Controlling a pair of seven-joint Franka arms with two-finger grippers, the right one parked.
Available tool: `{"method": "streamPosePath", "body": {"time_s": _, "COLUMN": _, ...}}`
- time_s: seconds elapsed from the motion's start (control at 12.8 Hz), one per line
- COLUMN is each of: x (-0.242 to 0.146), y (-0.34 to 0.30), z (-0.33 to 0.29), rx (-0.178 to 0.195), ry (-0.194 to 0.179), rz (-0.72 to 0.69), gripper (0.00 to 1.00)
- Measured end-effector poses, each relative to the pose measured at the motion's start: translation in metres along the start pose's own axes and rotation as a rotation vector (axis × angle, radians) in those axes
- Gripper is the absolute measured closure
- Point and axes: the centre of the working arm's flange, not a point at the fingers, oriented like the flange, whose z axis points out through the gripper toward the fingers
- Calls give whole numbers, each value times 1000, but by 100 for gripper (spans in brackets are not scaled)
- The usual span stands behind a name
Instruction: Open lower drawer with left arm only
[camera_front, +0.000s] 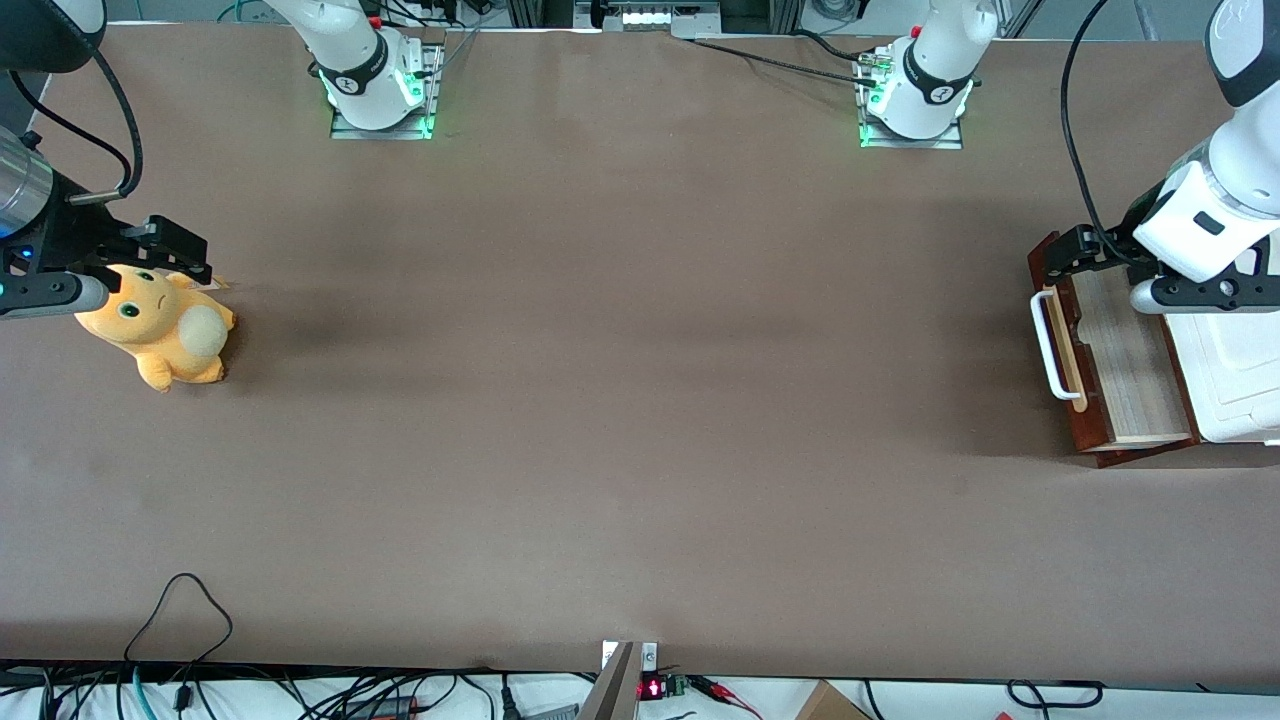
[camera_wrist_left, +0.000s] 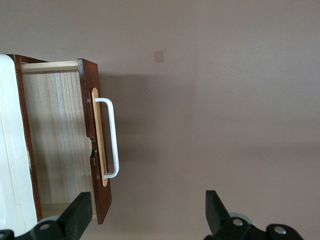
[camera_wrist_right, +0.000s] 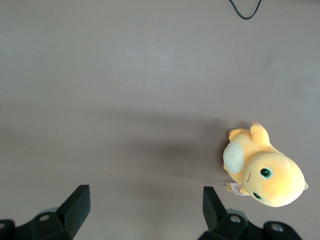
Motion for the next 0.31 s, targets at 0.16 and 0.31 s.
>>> {"method": "streamPosePath", "body": {"time_s": 0.16, "x": 0, "y": 0, "z": -1, "rx": 0, "ry": 2, "rz": 0, "gripper": 0}}
{"method": "streamPosePath", "body": {"time_s": 0.31, "x": 0, "y": 1, "z": -1, "rx": 0, "ry": 2, "rz": 1, "gripper": 0}}
